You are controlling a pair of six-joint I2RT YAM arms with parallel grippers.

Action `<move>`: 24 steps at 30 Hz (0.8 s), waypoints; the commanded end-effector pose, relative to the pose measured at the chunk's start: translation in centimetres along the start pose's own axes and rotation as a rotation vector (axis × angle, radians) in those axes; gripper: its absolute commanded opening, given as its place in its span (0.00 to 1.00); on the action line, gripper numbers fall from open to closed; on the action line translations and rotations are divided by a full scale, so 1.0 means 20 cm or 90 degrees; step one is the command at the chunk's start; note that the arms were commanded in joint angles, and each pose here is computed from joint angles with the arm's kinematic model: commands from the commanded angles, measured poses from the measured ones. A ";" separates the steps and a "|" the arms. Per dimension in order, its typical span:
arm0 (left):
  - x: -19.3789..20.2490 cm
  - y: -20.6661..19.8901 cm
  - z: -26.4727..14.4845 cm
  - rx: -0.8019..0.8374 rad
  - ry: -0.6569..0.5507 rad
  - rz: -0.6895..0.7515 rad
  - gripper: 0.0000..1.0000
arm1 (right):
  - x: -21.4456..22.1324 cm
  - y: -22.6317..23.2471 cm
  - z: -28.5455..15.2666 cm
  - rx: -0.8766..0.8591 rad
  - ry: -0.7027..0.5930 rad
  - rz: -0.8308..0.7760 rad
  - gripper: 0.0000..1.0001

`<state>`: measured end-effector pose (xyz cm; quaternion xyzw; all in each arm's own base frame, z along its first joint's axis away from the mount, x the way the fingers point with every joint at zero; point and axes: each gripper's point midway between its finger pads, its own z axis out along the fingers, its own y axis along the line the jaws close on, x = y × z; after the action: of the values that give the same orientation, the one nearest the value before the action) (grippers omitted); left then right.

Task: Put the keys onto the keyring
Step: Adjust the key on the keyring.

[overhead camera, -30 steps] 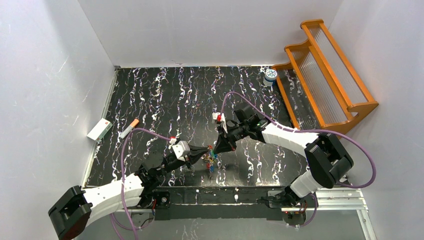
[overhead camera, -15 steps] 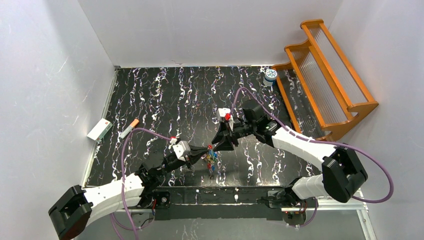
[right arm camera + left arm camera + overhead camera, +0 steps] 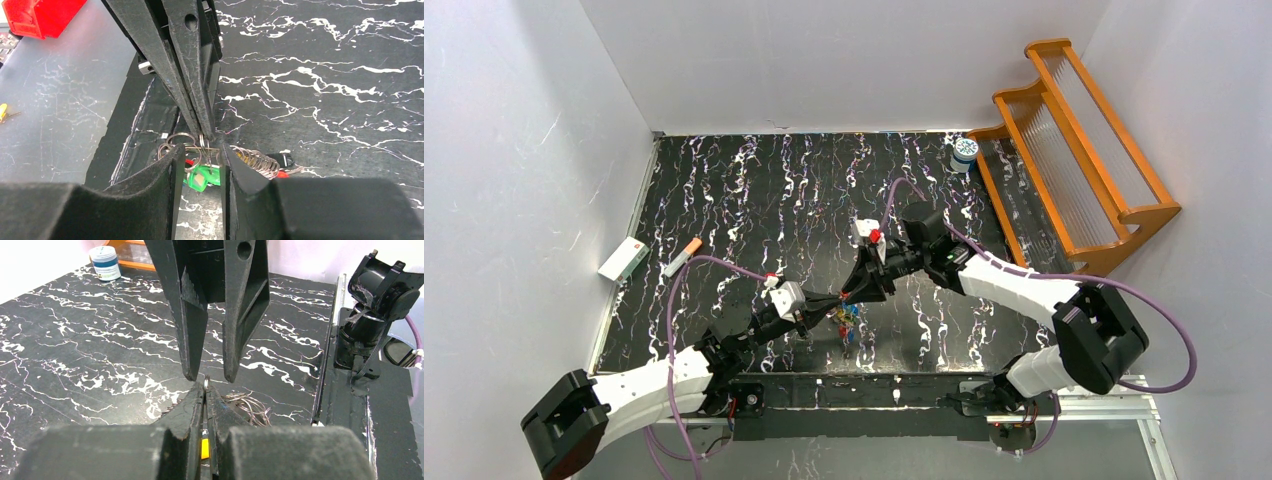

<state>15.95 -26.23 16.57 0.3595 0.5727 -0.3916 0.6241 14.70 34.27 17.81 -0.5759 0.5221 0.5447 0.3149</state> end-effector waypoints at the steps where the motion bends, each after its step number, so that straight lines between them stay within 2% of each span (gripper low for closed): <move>1: -0.10 0.00 0.02 0.003 -0.044 0.012 0.00 | 0.00 0.01 0.03 -0.016 -0.010 -0.017 0.38; 7: -0.09 0.00 0.02 0.004 -0.043 0.012 0.00 | 0.01 0.00 0.04 -0.015 -0.006 -0.013 0.17; 9: -0.10 0.00 0.02 0.005 -0.044 0.013 0.00 | 0.02 0.00 0.04 -0.015 -0.005 -0.013 0.03; 14: -0.10 0.01 0.02 -0.004 -0.044 0.019 0.00 | 0.02 -0.02 0.03 0.003 0.010 -0.017 0.01; 19: -0.06 0.03 0.02 -0.006 -0.008 0.059 0.33 | 0.06 -0.05 -0.01 0.033 0.064 -0.015 0.01; 21: -0.03 0.04 0.03 -0.004 0.024 0.071 0.39 | 0.08 -0.06 -0.02 0.040 0.092 -0.010 0.01; 24: 0.02 0.04 0.03 0.004 0.079 0.090 0.42 | 0.12 -0.07 -0.04 0.055 0.141 0.003 0.01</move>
<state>16.47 -26.23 15.90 0.3902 0.5780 -0.3579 0.6210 15.29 33.74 15.56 -0.5937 0.5619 0.4970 0.2913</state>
